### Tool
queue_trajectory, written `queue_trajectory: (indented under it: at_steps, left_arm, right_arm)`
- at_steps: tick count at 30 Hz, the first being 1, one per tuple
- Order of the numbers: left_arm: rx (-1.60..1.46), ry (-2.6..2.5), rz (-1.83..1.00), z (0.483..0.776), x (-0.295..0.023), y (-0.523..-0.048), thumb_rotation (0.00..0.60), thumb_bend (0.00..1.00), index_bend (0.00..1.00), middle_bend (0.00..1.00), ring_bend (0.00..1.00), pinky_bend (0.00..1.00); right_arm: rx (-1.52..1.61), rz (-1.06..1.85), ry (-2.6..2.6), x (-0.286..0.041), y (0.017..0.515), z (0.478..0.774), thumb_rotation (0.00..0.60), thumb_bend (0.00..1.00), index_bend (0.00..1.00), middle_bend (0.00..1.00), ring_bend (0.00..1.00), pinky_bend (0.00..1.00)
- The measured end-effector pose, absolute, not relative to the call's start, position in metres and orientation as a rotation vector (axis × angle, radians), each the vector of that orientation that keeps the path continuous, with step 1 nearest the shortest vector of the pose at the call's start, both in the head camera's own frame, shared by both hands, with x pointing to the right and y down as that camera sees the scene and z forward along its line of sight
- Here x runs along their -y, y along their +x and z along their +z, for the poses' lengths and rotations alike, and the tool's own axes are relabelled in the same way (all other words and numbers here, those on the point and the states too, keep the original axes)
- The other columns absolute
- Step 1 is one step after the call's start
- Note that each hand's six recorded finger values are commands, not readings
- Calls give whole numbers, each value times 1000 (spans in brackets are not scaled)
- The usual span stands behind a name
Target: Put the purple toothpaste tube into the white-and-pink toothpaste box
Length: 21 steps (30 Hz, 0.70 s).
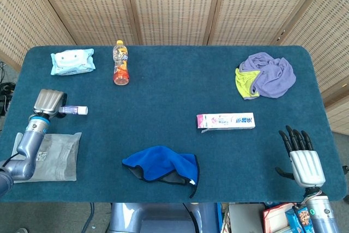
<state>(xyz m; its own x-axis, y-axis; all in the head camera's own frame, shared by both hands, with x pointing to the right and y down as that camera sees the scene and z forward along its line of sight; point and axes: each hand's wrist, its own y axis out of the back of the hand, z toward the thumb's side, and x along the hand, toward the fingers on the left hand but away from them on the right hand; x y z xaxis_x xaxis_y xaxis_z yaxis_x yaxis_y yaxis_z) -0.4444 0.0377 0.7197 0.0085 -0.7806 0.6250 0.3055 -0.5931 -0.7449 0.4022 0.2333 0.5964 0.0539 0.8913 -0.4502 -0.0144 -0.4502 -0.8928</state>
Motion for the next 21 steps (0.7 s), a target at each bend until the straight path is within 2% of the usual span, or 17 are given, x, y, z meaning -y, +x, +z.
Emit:
queue_trajectory:
  at_steps: [5,13,21]
  left_arm:
    - [-569,-1521,-1636,697,-33,-432,600,349,768,615,500,489]
    - [-644,-1510,-1527,644,-19,-420,600,349,779,629,513,501]
    - [-672,-1514,-1478,625,-20,-408,600,350,779,629,514,501]
  right_arm:
    - [899,1496,-1585,-235,399,598,600,166,0,0,0,0]
    - [882,1486,-1615,-234,390,604,600,165,0,0,0,0]
    - [833,1434,-1663,-208,366,615,600,165,0,0,0,0]
